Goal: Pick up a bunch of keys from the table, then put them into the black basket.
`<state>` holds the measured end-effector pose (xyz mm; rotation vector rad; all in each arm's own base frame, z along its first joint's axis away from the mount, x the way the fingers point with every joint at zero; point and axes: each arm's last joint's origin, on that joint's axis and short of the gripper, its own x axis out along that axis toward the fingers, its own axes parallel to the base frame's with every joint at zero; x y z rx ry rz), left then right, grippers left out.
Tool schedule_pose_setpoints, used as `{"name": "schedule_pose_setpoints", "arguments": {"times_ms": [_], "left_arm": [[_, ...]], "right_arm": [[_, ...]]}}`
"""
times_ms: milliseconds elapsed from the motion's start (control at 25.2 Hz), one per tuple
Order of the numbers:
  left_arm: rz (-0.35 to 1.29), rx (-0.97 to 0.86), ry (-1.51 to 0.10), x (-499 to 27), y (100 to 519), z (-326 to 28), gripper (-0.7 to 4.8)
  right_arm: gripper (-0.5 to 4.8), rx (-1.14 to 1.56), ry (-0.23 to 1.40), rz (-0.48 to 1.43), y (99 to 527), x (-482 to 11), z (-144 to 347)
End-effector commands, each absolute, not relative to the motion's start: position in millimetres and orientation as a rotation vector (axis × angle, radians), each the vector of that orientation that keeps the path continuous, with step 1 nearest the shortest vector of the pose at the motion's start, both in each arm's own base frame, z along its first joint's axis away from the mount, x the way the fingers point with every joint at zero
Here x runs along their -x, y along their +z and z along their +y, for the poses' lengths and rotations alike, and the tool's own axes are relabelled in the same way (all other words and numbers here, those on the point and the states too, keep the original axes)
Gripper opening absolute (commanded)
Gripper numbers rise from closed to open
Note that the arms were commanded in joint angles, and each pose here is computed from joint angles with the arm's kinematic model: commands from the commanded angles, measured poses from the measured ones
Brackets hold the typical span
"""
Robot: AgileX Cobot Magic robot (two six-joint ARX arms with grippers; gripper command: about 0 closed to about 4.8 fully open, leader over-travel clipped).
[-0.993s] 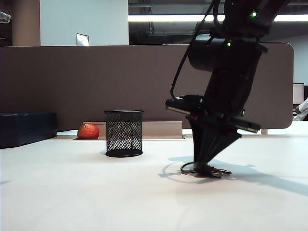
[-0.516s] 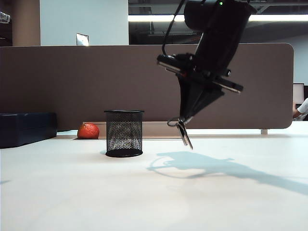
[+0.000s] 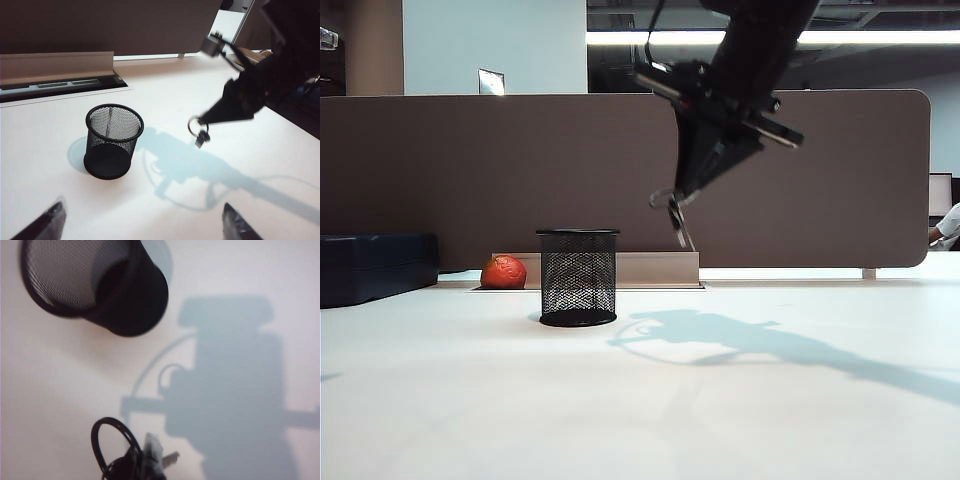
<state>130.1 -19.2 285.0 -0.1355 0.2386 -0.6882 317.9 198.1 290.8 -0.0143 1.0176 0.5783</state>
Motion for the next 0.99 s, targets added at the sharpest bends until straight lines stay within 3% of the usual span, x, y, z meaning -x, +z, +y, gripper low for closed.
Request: {"name": "schedule_pose_setpoints", "arguments": {"times_ms": [40, 437, 993], "left_arm": [[0.22, 0.125, -0.689, -129.8, 288.2, -19.1, 4.04], [0.22, 0.126, -0.689, -129.8, 288.2, -19.1, 4.04], [0.221, 0.126, -0.689, -129.8, 288.1, -19.1, 4.04]], "right_arm": [[-0.09, -0.001, 0.603, 0.926, 314.0, -321.3, 201.2], [-0.09, -0.047, 0.667, 0.734, 344.4, -331.0, 207.9], [-0.09, -0.14, 0.726, 0.689, 315.7, -364.7, 230.8]]}}
